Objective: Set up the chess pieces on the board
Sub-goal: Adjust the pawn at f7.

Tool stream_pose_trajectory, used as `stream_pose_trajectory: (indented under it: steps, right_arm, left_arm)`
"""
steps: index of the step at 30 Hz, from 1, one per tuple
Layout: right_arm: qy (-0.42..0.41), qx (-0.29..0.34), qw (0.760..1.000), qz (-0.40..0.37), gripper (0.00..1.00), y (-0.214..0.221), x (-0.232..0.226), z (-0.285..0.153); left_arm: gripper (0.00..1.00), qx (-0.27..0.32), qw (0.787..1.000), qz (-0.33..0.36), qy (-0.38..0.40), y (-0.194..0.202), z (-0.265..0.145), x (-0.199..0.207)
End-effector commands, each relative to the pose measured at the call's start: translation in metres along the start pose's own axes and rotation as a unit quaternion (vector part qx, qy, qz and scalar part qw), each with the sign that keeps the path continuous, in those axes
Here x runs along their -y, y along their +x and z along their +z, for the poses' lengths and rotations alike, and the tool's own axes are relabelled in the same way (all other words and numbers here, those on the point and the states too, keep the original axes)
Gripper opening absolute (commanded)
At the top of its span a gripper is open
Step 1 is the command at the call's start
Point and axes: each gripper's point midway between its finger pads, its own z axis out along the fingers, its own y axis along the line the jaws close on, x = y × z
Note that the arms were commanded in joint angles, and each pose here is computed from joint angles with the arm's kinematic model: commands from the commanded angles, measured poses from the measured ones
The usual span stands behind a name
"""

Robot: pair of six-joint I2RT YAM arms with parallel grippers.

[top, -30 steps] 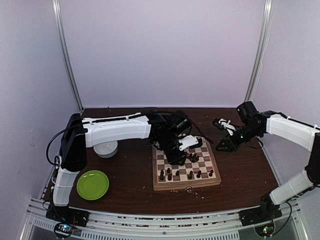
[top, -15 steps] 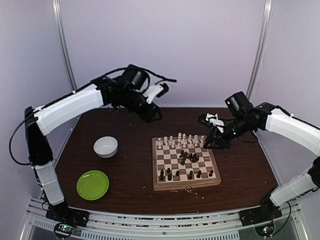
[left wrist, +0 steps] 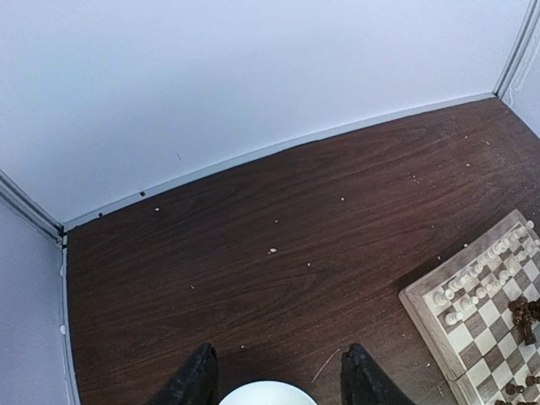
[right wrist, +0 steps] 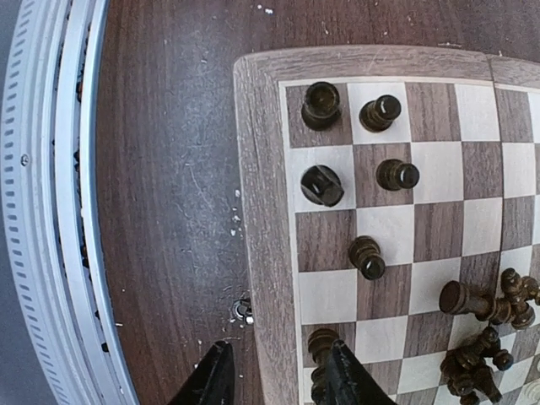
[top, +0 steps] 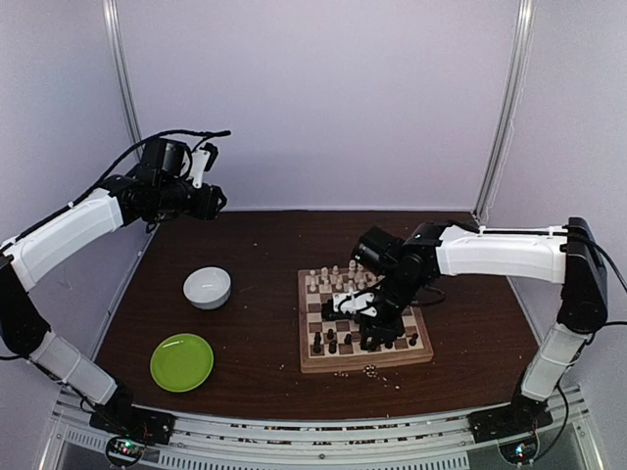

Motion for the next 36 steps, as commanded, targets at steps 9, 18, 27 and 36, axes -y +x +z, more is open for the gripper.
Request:
stream_pose_trajectory:
  steps: [9,18,27,36]
  right_arm:
    - [0.046,-0.043,0.998,0.011,0.36,-0.013,0.032,0.02]
    - [0.036,-0.043,0.998,0.015,0.3,-0.016,0.034,0.033]
    - [0.042,-0.046,0.998,0.027,0.16,-0.022,0.044,0.042]
    - [0.054,-0.046,0.997,0.031,0.07,-0.022,0.049,0.043]
  left_arm:
    - [0.51,0.084,0.994,-0.033,0.055,-0.044,-0.017,0.017]
    - [0.51,0.08,0.995,-0.034,0.055,-0.041,-0.014,0.017]
    - [0.51,0.075,0.995,-0.032,0.063,-0.04,-0.011,0.02]
    - [0.51,0.071,0.995,-0.03,0.069,-0.038,-0.008,0.023]
